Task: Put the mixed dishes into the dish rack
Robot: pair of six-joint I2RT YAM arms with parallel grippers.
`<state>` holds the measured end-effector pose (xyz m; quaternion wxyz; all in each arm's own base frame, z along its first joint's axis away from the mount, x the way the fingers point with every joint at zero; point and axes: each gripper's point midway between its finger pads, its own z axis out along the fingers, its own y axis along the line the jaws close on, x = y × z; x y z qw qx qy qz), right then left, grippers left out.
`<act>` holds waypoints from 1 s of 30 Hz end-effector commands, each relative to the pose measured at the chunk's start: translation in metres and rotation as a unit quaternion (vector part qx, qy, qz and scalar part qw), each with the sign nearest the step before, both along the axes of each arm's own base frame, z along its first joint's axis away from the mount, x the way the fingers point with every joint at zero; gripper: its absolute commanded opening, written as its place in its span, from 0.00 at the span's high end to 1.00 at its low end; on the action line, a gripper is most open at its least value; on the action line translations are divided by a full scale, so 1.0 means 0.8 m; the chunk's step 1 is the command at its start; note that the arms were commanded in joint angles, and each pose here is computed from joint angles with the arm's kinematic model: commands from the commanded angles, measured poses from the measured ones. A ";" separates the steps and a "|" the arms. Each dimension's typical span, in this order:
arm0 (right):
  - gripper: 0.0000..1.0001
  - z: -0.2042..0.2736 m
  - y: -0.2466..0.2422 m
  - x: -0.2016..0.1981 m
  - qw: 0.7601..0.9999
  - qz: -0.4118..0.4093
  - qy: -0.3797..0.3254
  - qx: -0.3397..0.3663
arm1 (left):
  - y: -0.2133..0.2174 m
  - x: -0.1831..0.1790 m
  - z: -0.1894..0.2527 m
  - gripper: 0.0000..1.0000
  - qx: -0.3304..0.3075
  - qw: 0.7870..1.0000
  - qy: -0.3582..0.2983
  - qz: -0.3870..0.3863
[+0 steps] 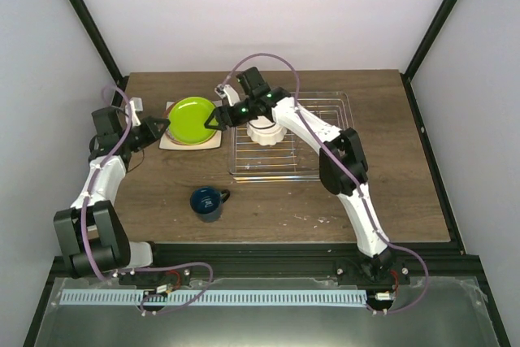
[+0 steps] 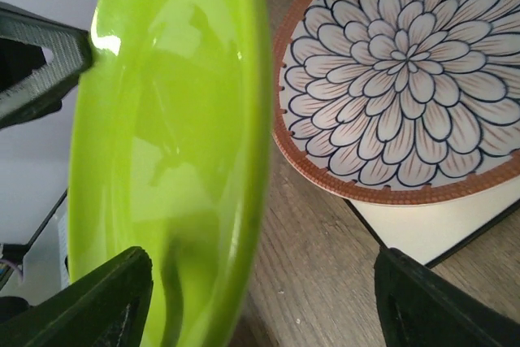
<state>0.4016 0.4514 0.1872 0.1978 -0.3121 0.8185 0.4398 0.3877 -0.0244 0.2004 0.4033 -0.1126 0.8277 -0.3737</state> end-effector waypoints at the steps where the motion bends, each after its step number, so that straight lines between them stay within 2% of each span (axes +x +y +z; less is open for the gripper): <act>1: 0.26 0.021 0.015 -0.001 0.999 0.029 -0.003 0.042 | -0.006 -0.004 0.019 1.00 -0.008 0.999 -0.030 -0.015; 8: 0.52 0.028 0.019 -0.006 0.997 0.048 -0.006 0.057 | -0.010 -0.002 0.019 1.00 -0.010 0.999 -0.034 -0.027; 14: 0.85 0.041 0.020 -0.008 0.996 0.056 -0.017 0.069 | -0.016 -0.001 0.011 0.99 -0.014 0.999 -0.034 -0.038; 18: 0.98 0.048 0.017 -0.007 0.996 0.051 -0.027 0.066 | -0.018 -0.004 0.011 0.78 -0.006 0.998 -0.042 -0.041; 22: 0.99 0.048 0.009 -0.002 0.996 0.045 -0.043 0.058 | -0.016 -0.004 0.017 0.57 0.003 0.998 -0.047 -0.037; 25: 0.99 0.054 -0.009 0.012 0.997 0.032 -0.049 0.056 | -0.011 0.000 0.021 0.30 0.013 0.999 -0.044 -0.029; 28: 0.99 0.078 -0.039 0.032 0.995 0.010 -0.087 0.049 | 0.000 0.011 0.035 0.02 0.027 0.999 -0.043 -0.008; 30: 0.99 0.098 -0.061 0.045 0.990 -0.011 -0.138 0.027 | 0.014 0.020 0.045 0.00 0.044 0.998 -0.039 0.014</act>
